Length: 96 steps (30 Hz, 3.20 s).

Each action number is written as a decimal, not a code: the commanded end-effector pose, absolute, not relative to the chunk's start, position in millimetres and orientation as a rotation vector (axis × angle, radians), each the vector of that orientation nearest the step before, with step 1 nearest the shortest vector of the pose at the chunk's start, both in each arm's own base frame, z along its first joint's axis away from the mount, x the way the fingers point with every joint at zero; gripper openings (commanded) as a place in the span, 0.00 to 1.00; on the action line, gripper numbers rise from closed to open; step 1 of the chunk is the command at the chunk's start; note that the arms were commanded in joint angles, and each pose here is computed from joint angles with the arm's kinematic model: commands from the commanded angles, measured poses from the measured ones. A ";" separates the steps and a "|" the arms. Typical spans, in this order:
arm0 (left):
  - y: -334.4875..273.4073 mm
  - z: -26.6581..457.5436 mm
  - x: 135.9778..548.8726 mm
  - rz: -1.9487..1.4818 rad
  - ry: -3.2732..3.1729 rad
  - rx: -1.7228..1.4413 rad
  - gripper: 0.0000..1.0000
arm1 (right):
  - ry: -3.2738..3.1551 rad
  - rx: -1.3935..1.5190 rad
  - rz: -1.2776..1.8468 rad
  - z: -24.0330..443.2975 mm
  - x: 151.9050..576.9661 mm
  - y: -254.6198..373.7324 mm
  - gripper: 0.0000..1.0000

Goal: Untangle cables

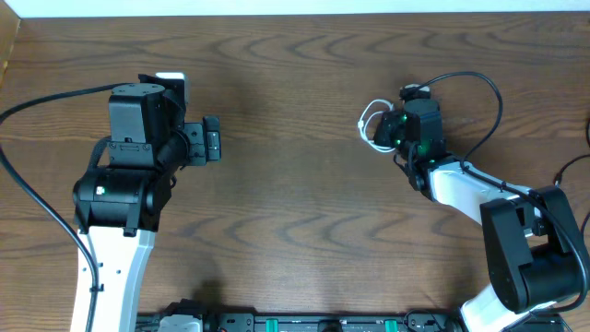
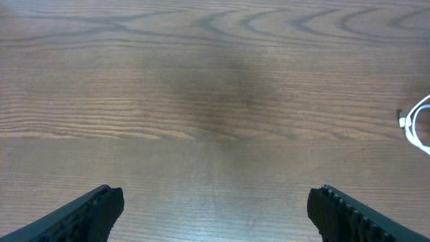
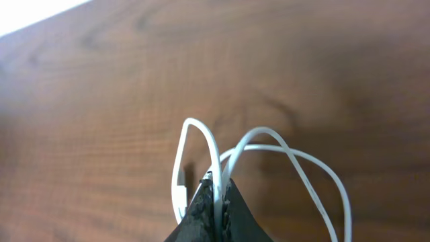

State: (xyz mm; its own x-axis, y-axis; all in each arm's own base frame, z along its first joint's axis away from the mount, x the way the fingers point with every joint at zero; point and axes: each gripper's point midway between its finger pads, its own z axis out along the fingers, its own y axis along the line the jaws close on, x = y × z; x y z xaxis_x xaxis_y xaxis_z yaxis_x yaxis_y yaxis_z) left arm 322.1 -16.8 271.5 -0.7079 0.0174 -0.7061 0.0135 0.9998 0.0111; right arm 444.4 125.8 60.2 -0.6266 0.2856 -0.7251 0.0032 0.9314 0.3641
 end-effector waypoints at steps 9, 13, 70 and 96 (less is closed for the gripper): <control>-16.9 275.5 322.9 0.007 2.347 0.028 0.92 | 1.842 0.392 -0.133 126.0 486.5 -4.4 0.01; -16.9 275.5 322.9 0.007 2.347 0.028 0.92 | 1.832 0.522 -0.184 121.7 482.0 -57.9 0.01; -16.9 275.5 322.9 0.007 2.347 0.028 0.92 | 2.421 0.174 0.260 116.1 362.8 35.4 0.99; -16.9 275.5 322.9 0.007 2.347 0.028 0.93 | 2.453 0.179 0.257 111.0 356.9 35.1 0.99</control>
State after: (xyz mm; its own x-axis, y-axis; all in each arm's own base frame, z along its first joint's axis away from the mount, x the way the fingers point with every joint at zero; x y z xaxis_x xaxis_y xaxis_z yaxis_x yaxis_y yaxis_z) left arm 322.1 -16.8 271.5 -0.7076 0.0174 -0.7064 0.0132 0.9998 0.0113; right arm 357.3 31.7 110.4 -0.7722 0.2077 -0.6005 0.0814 0.9696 0.2307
